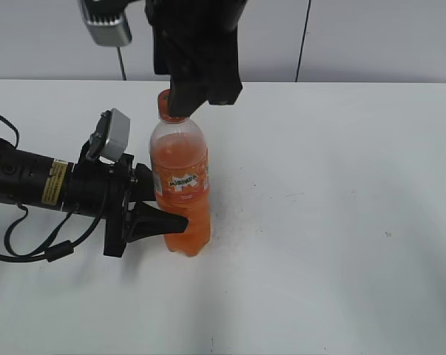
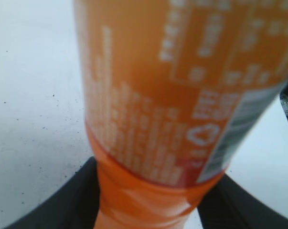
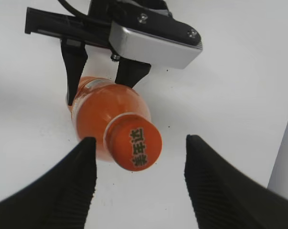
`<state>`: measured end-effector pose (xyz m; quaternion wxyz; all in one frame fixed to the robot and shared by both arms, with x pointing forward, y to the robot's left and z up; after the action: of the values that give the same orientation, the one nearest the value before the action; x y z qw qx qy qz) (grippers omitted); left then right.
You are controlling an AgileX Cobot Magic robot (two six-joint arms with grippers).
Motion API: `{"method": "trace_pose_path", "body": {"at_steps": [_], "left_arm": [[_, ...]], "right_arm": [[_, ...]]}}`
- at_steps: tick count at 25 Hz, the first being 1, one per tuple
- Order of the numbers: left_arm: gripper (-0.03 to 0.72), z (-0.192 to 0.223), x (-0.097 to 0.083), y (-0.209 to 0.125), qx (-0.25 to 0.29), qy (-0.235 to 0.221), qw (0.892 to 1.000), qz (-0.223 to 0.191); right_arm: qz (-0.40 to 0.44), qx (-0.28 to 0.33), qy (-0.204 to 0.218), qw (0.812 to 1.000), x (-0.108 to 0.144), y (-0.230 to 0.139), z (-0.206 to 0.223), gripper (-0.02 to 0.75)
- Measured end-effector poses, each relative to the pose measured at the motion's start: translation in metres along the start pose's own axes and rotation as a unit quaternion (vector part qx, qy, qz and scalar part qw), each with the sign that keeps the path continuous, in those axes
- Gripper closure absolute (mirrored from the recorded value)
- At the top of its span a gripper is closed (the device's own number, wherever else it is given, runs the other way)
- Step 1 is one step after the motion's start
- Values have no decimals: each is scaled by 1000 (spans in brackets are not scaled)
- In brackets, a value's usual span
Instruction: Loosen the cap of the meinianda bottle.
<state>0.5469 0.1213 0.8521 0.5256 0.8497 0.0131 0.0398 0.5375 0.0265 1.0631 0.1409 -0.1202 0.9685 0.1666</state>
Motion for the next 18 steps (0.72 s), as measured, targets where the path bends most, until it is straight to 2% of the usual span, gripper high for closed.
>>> {"method": "trace_pose_path", "body": {"at_steps": [3,6,8,11,12,15,18], "left_arm": [[319,0,0,0,0,0,1000,0],[319,0,0,0,0,0,1000,1],[319,0,0,0,0,0,1000,1],[319,0,0,0,0,0,1000,1],[319,0,0,0,0,0,1000,1],[319,0,0,0,0,0,1000,1],[319,0,0,0,1,0,1000,1]], "right_arm": [[63,-14,-12,998,1,3,-17,287],[201,-28,-15,979,2,5,-29,285],[335,-33,-14,942,1,5,-32,284],[515,-31,-17,856,0,3,-33,282],[552,-29,-20,833,-1,2,-33,282],[599,-28,-22,800,-2,0,-32,282],[613,-18,-18,790,-2,0,-22,282]]}}
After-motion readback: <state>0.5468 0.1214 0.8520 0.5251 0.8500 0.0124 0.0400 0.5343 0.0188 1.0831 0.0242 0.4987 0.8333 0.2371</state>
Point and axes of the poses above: a point on each arm's last joint axis where the gripper is mounted, z pointing out along that axis toward the gripper, x along the wrist's bending axis when the last joint is at zero, y = z × x, the point moved 5 cm from there along z, pointing out along that axis toward the gripper, and after that the axes turned 12 degrees about z, right-handed, at the moved point
